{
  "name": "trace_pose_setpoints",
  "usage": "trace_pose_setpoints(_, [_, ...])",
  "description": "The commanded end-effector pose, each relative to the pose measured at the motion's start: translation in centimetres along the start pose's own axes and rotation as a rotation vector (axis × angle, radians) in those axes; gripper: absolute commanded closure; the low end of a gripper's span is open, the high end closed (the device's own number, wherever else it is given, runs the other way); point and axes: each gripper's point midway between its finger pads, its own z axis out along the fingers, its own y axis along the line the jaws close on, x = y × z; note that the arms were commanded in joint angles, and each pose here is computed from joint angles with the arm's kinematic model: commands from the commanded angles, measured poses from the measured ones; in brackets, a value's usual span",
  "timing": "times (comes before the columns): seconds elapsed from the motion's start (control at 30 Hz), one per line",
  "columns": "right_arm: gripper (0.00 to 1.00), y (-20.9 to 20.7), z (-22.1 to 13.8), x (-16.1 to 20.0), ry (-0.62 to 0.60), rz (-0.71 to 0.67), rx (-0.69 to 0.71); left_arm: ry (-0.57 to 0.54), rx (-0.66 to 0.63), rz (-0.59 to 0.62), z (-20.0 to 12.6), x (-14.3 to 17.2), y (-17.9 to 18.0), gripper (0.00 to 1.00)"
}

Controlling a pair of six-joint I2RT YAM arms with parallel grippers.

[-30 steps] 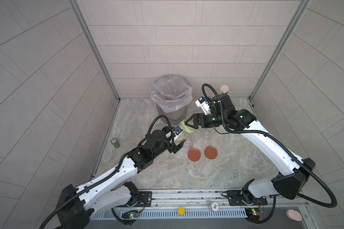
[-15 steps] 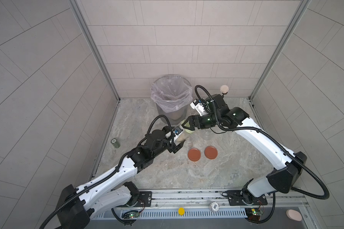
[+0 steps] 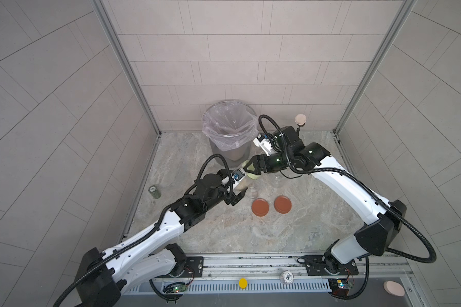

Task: Empty moldy rice from jars
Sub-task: Unscrew the lid from the jar.

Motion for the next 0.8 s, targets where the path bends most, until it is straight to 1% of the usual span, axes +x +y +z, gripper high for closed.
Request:
trace_pose_setpoints(0.0, [0.27,2.2,-0.7,0.2,0.008,-0.109,-0.077,-0.193,-0.022,0.007,-1.6,-5.6,1.2,0.87])
trace_pose_setpoints(0.07, [0.40,2.4,-0.6,0.5,0.009,-0.203,-0.092,-0.199,0.003,0.002,-1.6,-5.7,0.8,0.87])
trace_pose_setpoints(0.1, [0.44,2.3,-0.5,0.6,0.003,-0.254,-0.086,-0.200,0.017,-0.002,-1.5,-5.8,0.7,0.87])
trace_pose_setpoints(0.23, [0.45,2.4,-0.5,0.1,-0.014,-0.428,-0.089,-0.184,0.074,-0.002,-1.0,-5.9,-0.1,0.87])
trace_pose_setpoints(0.3, [0.50,3.5,-0.5,0.8,0.024,-0.550,-0.162,-0.184,0.094,-0.007,-0.9,-6.1,-0.4,0.88])
trace_pose_setpoints(0.5, [0.51,3.5,-0.4,2.5,0.095,-0.824,-0.222,-0.200,0.125,-0.033,-1.2,-6.4,-0.7,0.87])
trace_pose_setpoints(0.6, [0.50,3.3,-0.6,2.8,0.099,-0.938,-0.235,-0.201,0.126,-0.052,-1.4,-6.3,-0.7,0.86])
trace_pose_setpoints(0.77, [0.49,3.2,-0.7,2.5,0.090,-1.063,-0.273,-0.217,0.131,-0.077,-2.1,-6.4,-0.6,0.85])
